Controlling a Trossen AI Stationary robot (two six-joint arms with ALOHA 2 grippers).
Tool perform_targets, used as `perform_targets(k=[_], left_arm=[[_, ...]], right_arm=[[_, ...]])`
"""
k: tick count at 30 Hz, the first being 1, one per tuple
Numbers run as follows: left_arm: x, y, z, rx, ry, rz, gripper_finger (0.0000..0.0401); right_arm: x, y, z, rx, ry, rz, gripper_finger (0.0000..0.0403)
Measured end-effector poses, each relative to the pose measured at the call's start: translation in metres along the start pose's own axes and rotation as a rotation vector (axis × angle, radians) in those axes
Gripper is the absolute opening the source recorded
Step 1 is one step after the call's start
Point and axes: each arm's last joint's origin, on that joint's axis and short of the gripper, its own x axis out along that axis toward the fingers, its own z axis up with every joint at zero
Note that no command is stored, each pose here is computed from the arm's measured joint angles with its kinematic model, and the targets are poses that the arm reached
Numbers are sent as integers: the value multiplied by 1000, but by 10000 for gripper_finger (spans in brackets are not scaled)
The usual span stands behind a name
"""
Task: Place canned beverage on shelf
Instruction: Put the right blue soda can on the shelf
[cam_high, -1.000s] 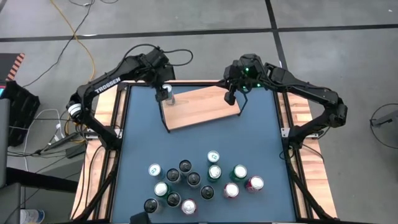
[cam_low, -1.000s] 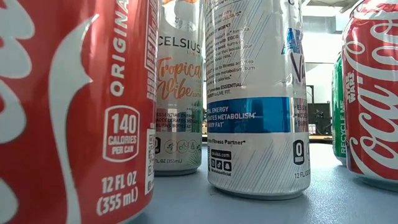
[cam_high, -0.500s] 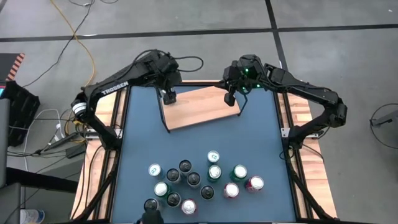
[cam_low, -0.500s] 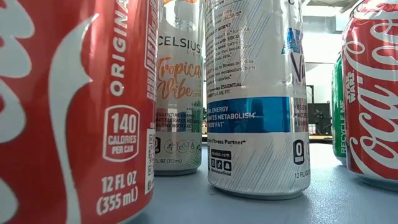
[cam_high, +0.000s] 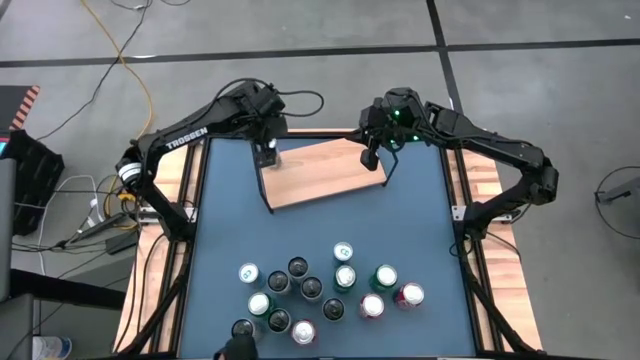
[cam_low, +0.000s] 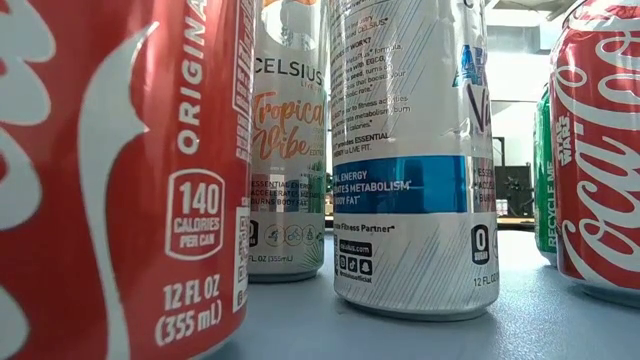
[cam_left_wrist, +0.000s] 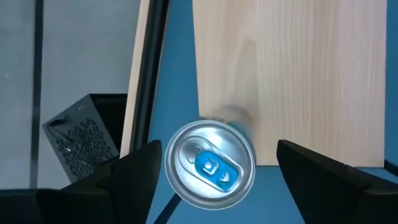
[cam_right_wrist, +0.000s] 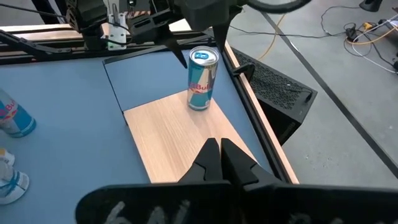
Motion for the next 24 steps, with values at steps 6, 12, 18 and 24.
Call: perform_targets(k=[6, 12, 18, 24], left_arm=[[0, 0, -3, 56, 16, -20, 304], [0, 0, -2, 112, 8, -32, 304], [0, 0, -3, 164, 8, -33, 303], [0, 0, -3, 188, 10, -29, 272]], right_arm=[[0, 0, 0, -15, -1, -1, 0], [0, 0, 0, -17, -1, -1, 0], [0, 0, 0, -17, -1, -1, 0], [0, 0, 0, -18, -1, -1, 0]])
